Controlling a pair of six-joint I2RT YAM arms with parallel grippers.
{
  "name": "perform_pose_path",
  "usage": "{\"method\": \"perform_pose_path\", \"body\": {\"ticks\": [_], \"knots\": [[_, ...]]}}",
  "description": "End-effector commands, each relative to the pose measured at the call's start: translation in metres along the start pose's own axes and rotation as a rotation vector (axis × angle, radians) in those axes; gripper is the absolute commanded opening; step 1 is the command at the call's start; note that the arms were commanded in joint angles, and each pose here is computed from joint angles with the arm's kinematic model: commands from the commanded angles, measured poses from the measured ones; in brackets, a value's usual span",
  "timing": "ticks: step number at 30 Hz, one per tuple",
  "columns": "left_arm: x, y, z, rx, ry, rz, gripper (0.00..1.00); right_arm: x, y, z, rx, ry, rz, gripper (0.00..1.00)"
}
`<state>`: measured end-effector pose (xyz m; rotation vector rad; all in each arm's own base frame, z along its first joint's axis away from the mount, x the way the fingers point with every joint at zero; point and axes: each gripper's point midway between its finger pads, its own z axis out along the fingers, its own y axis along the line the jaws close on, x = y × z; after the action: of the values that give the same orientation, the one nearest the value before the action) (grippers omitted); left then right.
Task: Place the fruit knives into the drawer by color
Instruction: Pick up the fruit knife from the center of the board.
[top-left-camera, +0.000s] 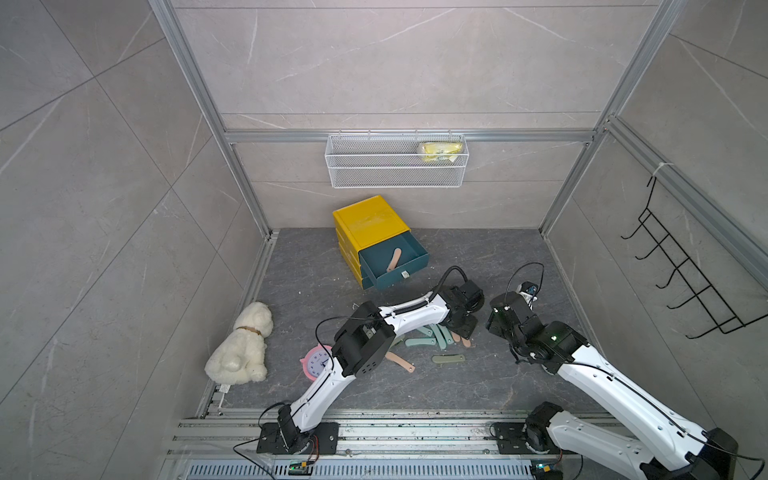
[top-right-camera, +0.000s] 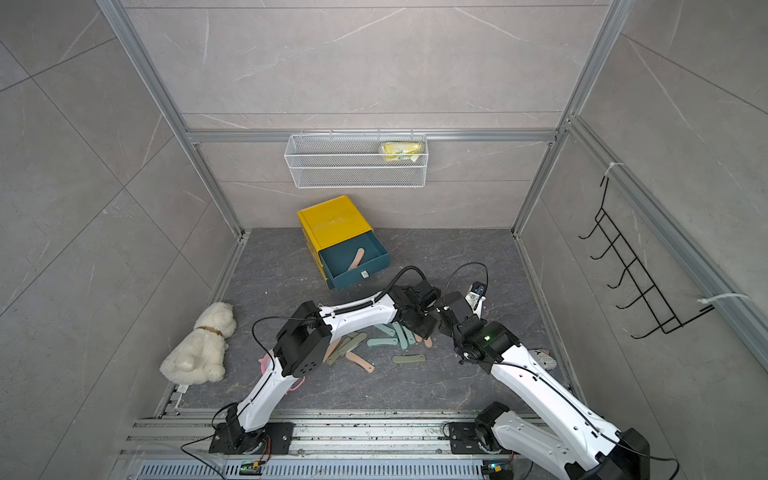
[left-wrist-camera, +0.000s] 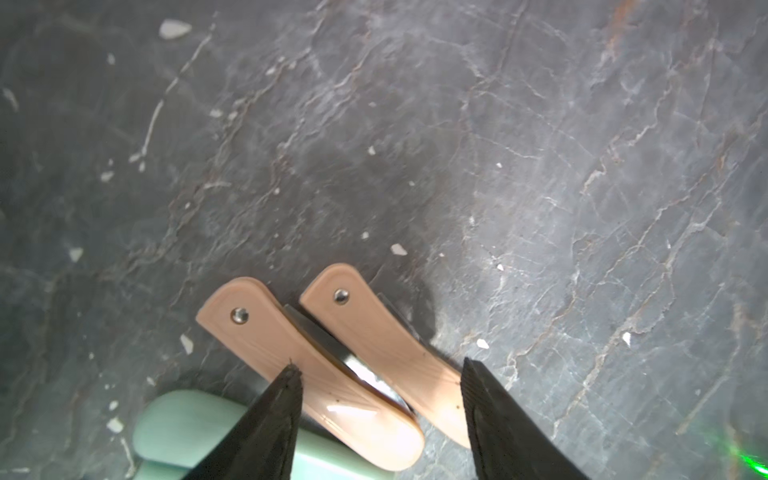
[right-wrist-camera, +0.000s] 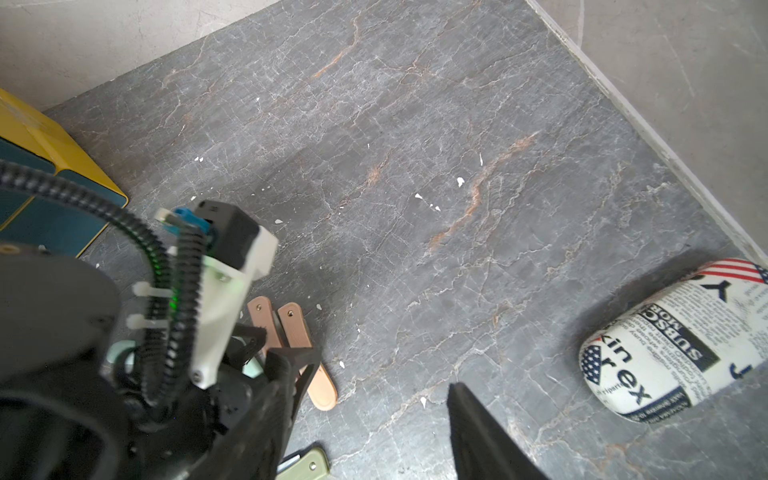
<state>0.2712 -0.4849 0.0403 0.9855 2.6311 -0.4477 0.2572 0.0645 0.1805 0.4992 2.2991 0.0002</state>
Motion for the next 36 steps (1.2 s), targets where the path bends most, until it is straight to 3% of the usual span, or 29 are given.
{"method": "perform_pose_path", "body": {"ticks": [1,8,15,16,23,26,36], "knots": [[0.011,-0.002,0.006,-0.040,0.041,0.069,0.65,0.007,-0.006,0.003,0.013,0.015,0.002,0.64],[0.005,-0.035,-0.006,0.089,0.010,0.084,0.64,0.006,-0.009,0.003,0.018,0.014,0.006,0.64],[0.001,-0.046,-0.011,0.090,-0.007,0.076,0.63,-0.001,-0.015,-0.004,0.018,-0.008,0.026,0.64],[-0.006,-0.046,-0.025,0.082,-0.039,0.070,0.63,-0.001,-0.016,-0.005,0.017,-0.010,0.028,0.64],[0.001,-0.012,-0.032,-0.070,-0.039,0.007,0.59,-0.003,-0.015,-0.006,0.010,-0.010,0.030,0.64],[0.004,-0.004,-0.028,-0.099,-0.026,-0.012,0.54,-0.004,-0.014,-0.006,0.003,-0.009,0.033,0.64],[0.012,0.020,-0.007,-0.160,0.039,-0.044,0.52,-0.006,-0.012,-0.009,-0.011,-0.010,0.041,0.64]]}}
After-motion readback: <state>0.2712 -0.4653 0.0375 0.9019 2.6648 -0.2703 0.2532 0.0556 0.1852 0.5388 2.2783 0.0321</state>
